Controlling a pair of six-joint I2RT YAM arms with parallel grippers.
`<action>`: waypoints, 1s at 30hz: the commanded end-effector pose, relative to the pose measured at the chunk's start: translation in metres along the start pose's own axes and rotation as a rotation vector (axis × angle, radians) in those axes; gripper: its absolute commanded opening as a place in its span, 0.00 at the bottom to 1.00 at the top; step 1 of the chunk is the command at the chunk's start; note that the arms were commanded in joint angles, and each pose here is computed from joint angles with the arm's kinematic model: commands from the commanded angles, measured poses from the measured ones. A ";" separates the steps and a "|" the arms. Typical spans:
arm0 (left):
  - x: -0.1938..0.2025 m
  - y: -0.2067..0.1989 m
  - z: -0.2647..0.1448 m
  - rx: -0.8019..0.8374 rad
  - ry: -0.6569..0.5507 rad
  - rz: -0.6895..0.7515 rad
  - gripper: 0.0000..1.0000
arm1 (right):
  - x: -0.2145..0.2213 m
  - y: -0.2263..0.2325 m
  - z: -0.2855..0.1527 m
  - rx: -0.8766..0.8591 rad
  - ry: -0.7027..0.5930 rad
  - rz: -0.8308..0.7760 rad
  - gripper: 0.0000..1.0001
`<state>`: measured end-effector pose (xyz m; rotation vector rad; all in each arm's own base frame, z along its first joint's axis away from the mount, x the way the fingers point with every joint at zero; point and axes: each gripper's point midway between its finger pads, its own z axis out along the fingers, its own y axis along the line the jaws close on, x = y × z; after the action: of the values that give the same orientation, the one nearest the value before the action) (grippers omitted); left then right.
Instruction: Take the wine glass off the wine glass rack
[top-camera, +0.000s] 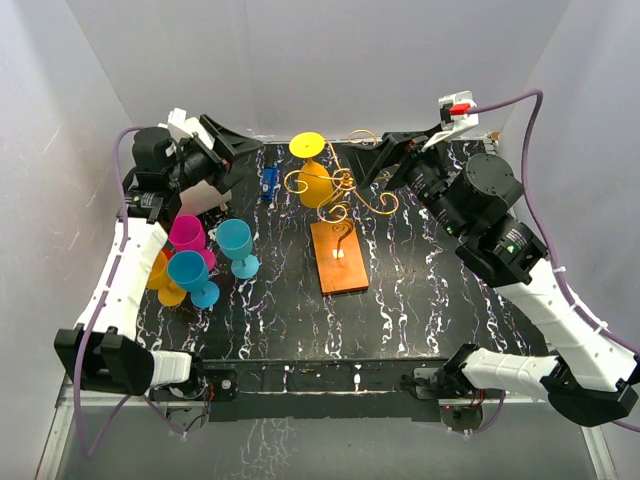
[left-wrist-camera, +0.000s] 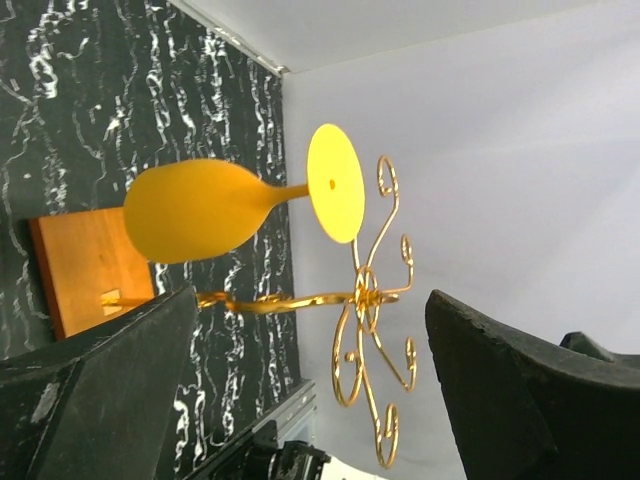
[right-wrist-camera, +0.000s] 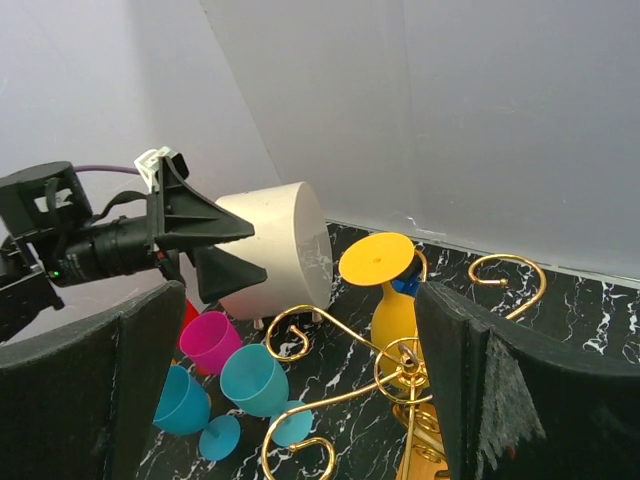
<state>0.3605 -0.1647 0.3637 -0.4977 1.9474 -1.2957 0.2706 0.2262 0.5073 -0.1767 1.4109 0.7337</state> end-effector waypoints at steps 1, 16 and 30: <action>-0.006 -0.023 0.013 0.127 0.027 -0.030 0.92 | -0.026 0.001 -0.006 0.000 -0.088 -0.010 0.98; 0.014 -0.026 0.073 0.145 0.106 -0.065 0.66 | -0.041 0.000 -0.017 -0.002 -0.139 -0.009 0.98; 0.023 -0.030 0.089 0.144 0.106 -0.059 0.40 | -0.045 0.001 -0.023 -0.006 -0.150 -0.001 0.98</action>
<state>0.4108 -0.2470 0.3310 -0.4815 2.0026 -1.4987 0.2564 0.2061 0.5270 -0.1471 1.3343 0.7278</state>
